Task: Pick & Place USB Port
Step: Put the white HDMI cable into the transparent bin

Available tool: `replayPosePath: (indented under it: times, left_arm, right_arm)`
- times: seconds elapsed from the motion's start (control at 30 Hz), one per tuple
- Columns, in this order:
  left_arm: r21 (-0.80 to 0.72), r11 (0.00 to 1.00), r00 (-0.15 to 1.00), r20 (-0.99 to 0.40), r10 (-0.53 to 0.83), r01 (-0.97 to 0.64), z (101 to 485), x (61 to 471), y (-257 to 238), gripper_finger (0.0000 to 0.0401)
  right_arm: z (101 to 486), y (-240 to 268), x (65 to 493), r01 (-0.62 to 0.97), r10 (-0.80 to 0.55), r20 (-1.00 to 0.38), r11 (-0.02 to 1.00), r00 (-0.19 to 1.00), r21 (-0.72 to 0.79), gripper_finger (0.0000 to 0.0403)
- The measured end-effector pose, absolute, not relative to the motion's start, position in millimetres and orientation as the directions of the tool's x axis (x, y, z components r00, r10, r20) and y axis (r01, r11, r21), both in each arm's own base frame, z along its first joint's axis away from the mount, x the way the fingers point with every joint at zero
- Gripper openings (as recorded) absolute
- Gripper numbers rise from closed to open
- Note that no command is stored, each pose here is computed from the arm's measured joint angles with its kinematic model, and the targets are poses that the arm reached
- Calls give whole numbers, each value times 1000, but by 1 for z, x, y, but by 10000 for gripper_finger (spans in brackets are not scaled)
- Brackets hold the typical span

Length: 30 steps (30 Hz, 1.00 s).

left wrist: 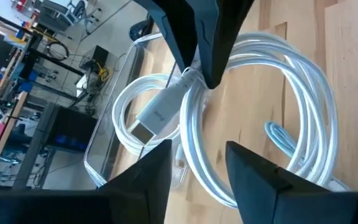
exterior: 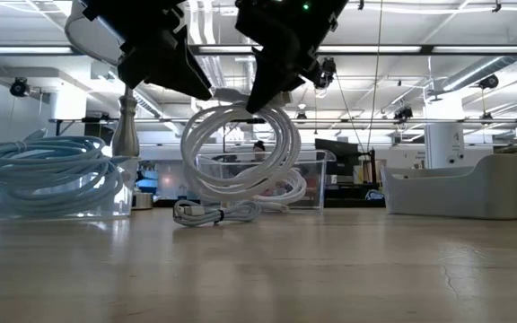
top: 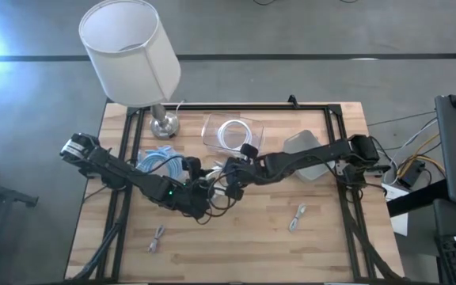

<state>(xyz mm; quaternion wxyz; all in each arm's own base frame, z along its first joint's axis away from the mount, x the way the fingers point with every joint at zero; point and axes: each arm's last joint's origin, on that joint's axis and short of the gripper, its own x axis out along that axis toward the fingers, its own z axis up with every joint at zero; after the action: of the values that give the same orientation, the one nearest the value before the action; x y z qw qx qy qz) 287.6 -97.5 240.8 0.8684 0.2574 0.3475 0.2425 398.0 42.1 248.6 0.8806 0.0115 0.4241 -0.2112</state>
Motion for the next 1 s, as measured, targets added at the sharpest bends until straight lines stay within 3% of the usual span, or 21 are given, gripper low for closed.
replayPosePath:
  times: [0.4, 0.73, 1.0]
  left_arm:
    - [429, 896, 670, -631, 390, -118, 236, 288, -104, 155]
    - [424, 898, 663, -640, 388, -116, 235, 287, -103, 137]
    - [428, 897, 656, -646, 391, -113, 235, 286, -103, 126]
  right_arm:
    - [272, 25, 386, 431, -496, -684, 856, 535, -284, 59]
    - [308, -9, 368, 441, -600, -598, 799, 532, -410, 59]
    - [312, -55, 367, 480, -664, -569, 746, 485, -461, 59]
